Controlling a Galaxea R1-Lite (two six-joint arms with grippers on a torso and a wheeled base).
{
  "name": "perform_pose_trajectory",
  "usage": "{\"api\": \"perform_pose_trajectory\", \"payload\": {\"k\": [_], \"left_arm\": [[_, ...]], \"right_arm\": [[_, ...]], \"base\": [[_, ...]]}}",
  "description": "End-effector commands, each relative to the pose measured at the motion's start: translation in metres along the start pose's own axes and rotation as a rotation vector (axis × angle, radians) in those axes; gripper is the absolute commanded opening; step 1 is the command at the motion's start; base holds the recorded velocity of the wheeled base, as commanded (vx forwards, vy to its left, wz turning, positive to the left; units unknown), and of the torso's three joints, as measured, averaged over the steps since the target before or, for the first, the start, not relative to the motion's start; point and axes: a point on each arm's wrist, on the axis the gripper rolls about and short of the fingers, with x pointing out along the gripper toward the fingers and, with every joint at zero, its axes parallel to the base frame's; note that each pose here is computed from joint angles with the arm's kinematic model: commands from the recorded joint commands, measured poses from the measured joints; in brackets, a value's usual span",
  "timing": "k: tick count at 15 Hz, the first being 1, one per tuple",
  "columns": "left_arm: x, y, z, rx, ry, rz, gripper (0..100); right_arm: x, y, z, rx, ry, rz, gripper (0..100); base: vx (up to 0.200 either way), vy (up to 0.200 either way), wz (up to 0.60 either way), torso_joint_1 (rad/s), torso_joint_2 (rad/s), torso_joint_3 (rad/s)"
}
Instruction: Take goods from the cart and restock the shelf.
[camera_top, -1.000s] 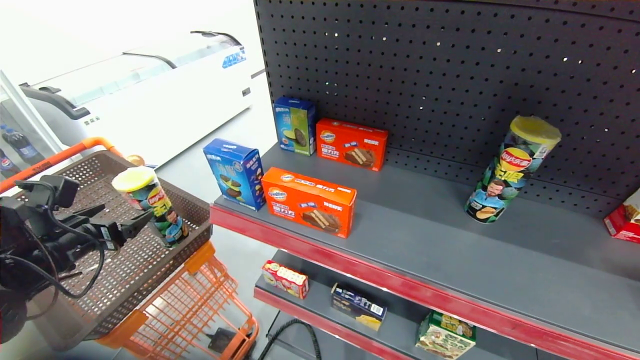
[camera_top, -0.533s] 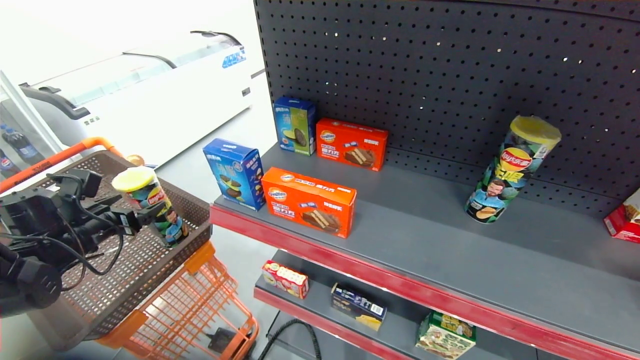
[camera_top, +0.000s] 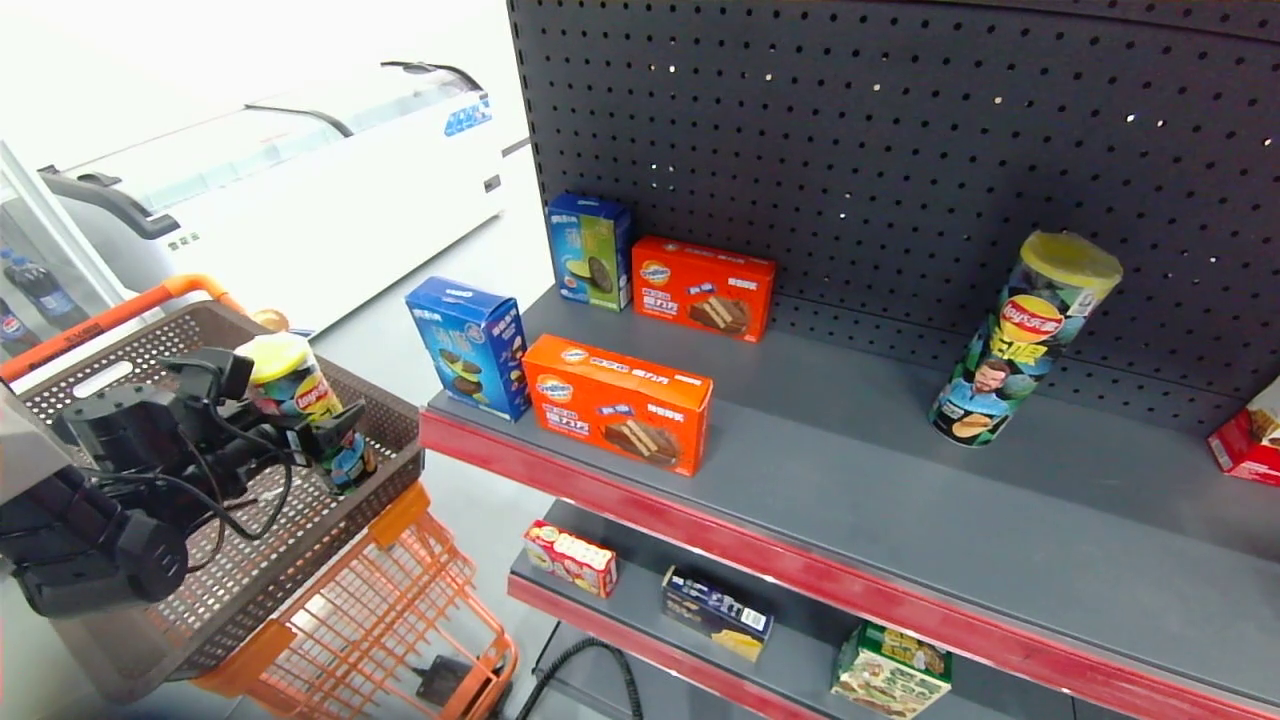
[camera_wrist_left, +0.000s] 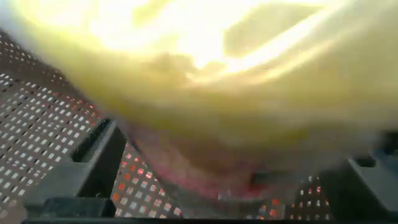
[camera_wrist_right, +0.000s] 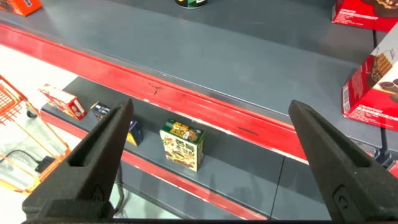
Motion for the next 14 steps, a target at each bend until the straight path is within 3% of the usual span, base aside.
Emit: {"api": "perform_pose_trajectory", "payload": {"k": [1, 2, 7, 9, 11, 12, 13, 14], "left_arm": [[0.007, 0.0, -0.008, -0.005, 0.007, -0.007, 100], [0.011, 0.0, -0.006, 0.0, -0.016, -0.01, 0], [0.011, -0.002, -0.003, 0.006, -0.027, -0.014, 0], [0.008, -0.004, 0.01, 0.02, -0.053, -0.013, 0], [-0.004, -0.007, 0.042, 0.062, -0.133, 0.005, 0], [-0.009, -0.008, 0.053, 0.069, -0.156, 0.026, 0], [-0.02, -0.011, 0.079, 0.083, -0.203, 0.06, 0], [-0.029, -0.013, 0.096, 0.086, -0.214, 0.065, 0]], "right_arm": [[0.0, 0.0, 0.0, 0.0, 0.0, 0.001, 100], [0.0, 0.0, 0.0, 0.0, -0.001, 0.001, 100], [0.0, 0.0, 0.0, 0.0, -0.001, 0.001, 100], [0.0, 0.0, 0.0, 0.0, 0.0, 0.001, 100], [0.0, 0.0, 0.0, 0.0, -0.001, 0.001, 100], [0.0, 0.0, 0.0, 0.0, 0.0, 0.001, 100], [0.0, 0.0, 0.0, 0.0, -0.001, 0.001, 100], [0.0, 0.0, 0.0, 0.0, -0.001, 0.001, 100]], "base": [[0.0, 0.0, 0.0, 0.0, 0.0, 0.0], [0.0, 0.0, 0.0, 0.0, 0.0, 0.0], [0.0, 0.0, 0.0, 0.0, 0.0, 0.0], [0.0, 0.0, 0.0, 0.0, 0.0, 0.0], [0.0, 0.0, 0.0, 0.0, 0.0, 0.0], [0.0, 0.0, 0.0, 0.0, 0.0, 0.0], [0.0, 0.0, 0.0, 0.0, 0.0, 0.0], [0.0, 0.0, 0.0, 0.0, 0.0, 0.0]]}}
